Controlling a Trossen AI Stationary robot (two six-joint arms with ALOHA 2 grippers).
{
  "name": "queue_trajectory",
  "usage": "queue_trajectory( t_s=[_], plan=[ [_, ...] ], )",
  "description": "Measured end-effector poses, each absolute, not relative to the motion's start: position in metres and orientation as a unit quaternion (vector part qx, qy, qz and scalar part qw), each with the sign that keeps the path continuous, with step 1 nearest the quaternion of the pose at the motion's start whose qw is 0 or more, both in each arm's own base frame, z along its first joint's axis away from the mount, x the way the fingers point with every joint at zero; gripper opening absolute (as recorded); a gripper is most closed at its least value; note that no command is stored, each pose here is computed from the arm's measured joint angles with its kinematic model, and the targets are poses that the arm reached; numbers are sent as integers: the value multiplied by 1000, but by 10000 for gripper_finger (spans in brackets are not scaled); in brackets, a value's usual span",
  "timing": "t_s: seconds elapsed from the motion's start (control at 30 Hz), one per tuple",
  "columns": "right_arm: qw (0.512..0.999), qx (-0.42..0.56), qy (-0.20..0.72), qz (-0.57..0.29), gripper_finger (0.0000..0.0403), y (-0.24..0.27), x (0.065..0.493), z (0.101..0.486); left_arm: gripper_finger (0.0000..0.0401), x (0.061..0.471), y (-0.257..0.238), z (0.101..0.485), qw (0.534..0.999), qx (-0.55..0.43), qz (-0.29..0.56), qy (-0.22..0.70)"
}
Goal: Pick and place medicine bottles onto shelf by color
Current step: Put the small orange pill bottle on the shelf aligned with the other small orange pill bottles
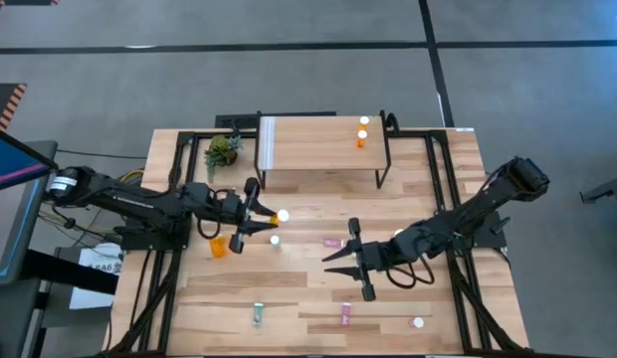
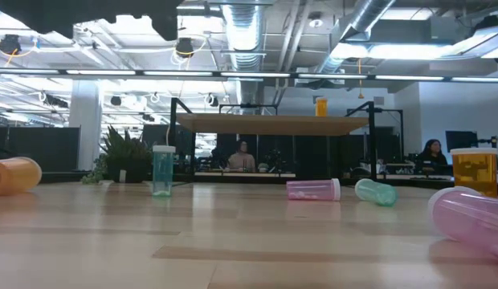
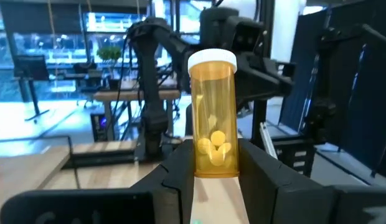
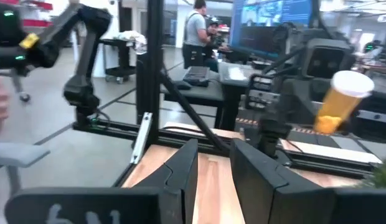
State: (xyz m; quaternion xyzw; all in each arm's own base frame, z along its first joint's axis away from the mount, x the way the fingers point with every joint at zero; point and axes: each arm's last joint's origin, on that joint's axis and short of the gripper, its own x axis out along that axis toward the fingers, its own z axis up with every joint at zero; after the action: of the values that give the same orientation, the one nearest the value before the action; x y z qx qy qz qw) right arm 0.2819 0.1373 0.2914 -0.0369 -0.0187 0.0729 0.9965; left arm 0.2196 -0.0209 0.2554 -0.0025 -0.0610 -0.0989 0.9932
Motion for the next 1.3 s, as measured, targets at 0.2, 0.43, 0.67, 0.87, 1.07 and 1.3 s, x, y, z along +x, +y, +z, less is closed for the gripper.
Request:
queue_trajectory(
  t_s=[0.2, 0.43, 0.67, 0.87, 1.07, 1.3],
  plan=[
    [997, -35, -14, 67, 118, 137, 282, 291, 83, 237, -23, 245, 990, -5, -120, -74],
    [998, -16, 12, 56, 118, 131, 285, 286, 83, 256, -31, 241, 986, -21, -160, -53],
    [999, 0, 25, 47, 118, 130, 285, 283, 83, 262, -38, 242, 983, -20, -174, -51],
    [999, -32, 6, 8, 118, 145, 254, 300, 83, 262, -39, 240, 983, -20, -176, -44],
    [998, -32, -25, -54, 118, 145, 227, 288, 83, 262, -39, 241, 984, -14, -173, -45],
    [993, 27, -55, -99, 118, 115, 228, 261, 83, 263, -37, 239, 990, -10, -138, -39]
  ],
)
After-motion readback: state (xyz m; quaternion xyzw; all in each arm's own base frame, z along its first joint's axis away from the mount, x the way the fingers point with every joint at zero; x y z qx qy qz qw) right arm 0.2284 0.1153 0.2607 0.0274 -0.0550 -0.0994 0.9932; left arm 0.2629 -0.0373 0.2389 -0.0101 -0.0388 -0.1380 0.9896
